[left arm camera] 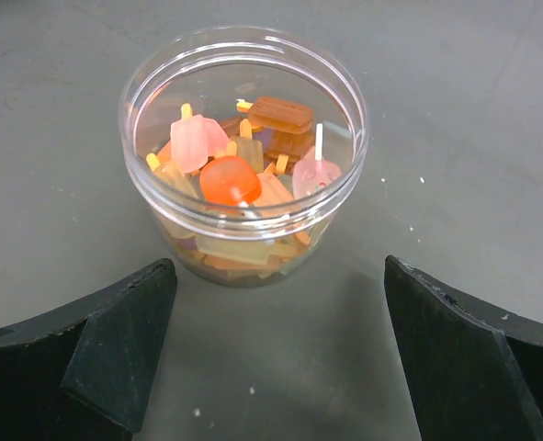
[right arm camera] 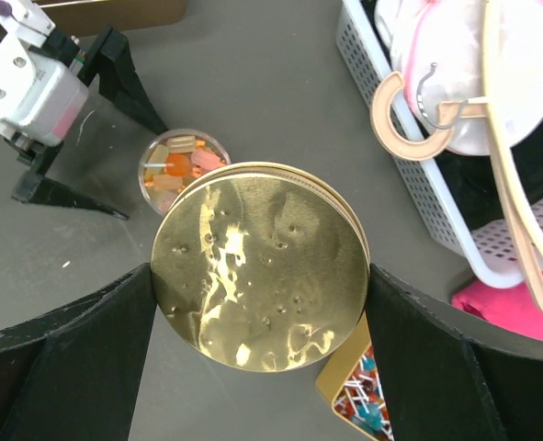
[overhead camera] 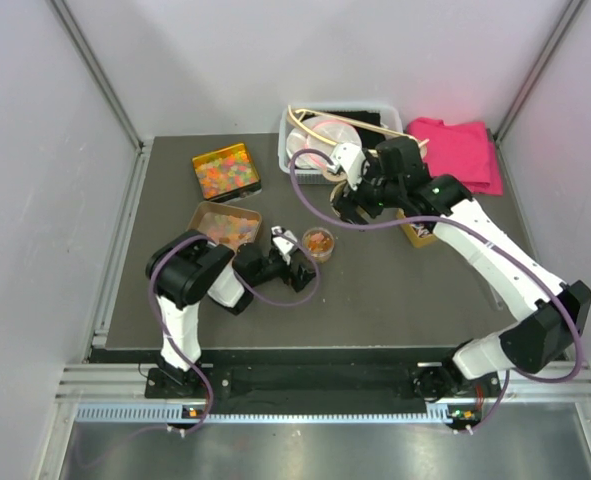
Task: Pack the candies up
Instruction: Close the bottle lid on the packing bottle.
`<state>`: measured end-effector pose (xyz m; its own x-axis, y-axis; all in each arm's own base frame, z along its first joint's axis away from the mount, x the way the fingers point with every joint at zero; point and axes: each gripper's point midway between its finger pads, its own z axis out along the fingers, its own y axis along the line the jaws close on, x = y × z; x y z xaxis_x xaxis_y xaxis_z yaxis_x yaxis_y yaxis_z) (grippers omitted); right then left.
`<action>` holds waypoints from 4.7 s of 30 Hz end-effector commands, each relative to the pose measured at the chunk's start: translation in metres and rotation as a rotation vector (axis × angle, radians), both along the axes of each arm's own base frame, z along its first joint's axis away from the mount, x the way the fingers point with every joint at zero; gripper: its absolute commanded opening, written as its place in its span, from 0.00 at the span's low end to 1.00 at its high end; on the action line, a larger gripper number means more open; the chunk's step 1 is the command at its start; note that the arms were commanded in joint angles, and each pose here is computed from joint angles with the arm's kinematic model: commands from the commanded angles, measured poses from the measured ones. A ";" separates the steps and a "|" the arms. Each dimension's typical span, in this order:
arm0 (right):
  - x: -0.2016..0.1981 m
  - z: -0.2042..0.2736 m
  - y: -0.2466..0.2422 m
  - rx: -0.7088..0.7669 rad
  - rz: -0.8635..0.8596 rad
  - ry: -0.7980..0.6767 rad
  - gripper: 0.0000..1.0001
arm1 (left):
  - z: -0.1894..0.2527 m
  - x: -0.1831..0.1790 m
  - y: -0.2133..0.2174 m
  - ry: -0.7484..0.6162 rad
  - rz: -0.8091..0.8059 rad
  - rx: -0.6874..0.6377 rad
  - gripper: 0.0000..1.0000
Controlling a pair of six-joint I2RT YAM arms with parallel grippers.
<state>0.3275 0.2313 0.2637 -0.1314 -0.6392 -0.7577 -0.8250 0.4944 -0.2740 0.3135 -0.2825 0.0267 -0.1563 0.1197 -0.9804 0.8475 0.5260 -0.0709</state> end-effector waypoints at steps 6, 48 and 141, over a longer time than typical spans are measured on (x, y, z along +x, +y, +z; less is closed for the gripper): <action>0.006 -0.019 0.017 0.045 0.023 0.083 0.85 | 0.034 0.027 -0.018 -0.100 0.082 -0.112 0.99; 0.010 -0.112 0.034 0.036 0.047 0.360 0.81 | 0.038 -0.035 -0.053 -0.198 -0.228 -0.178 0.99; -0.088 -0.196 0.044 0.006 0.102 0.721 0.76 | 0.047 -0.033 -0.064 -0.261 -0.164 -0.166 0.99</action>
